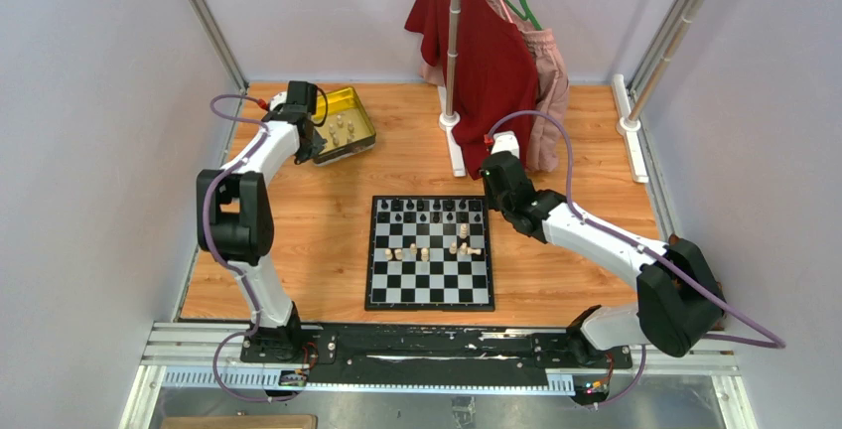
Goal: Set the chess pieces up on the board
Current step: Pick up the storage box at the center of the board.
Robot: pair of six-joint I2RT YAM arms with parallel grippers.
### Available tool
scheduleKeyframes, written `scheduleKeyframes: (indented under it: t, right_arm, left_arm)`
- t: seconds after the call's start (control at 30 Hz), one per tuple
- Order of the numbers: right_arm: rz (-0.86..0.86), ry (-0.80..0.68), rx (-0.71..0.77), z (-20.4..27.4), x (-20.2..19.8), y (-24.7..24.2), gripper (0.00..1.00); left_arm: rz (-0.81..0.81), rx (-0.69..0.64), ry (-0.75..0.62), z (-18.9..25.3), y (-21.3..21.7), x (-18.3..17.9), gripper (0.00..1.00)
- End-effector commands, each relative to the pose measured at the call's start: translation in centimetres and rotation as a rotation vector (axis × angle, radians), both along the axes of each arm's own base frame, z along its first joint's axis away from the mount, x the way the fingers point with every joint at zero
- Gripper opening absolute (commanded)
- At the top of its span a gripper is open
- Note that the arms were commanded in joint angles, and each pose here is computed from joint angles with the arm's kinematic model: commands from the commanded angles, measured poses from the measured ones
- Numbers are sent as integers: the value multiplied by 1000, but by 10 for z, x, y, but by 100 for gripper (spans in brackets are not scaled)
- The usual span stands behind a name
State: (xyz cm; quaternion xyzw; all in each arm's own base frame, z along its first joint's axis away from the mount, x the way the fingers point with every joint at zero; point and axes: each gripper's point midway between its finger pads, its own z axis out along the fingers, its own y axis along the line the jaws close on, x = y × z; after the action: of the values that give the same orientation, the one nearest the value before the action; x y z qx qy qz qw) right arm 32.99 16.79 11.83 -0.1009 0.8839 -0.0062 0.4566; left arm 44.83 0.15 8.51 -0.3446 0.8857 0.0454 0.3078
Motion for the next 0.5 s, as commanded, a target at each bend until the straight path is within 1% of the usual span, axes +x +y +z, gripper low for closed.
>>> scheduleKeyframes:
  t: [0.0, 0.2, 0.3, 0.47]
  right_arm:
    - [-51, -12, 5, 11, -7, -18, 35]
    - [-102, -24, 11, 24, -12, -39, 37]
    - [-141, -40, 20, 33, -17, -51, 37]
    - [-174, -81, 60, 53, -28, -65, 38]
  left_arm:
    - [-6, 18, -110, 47, 2, -9, 0]
    - [-60, 10, -154, 72, -14, -41, 0]
    - [-114, 3, -198, 92, -30, -59, 0]
    - [-211, -9, -235, 108, -57, -92, 0]
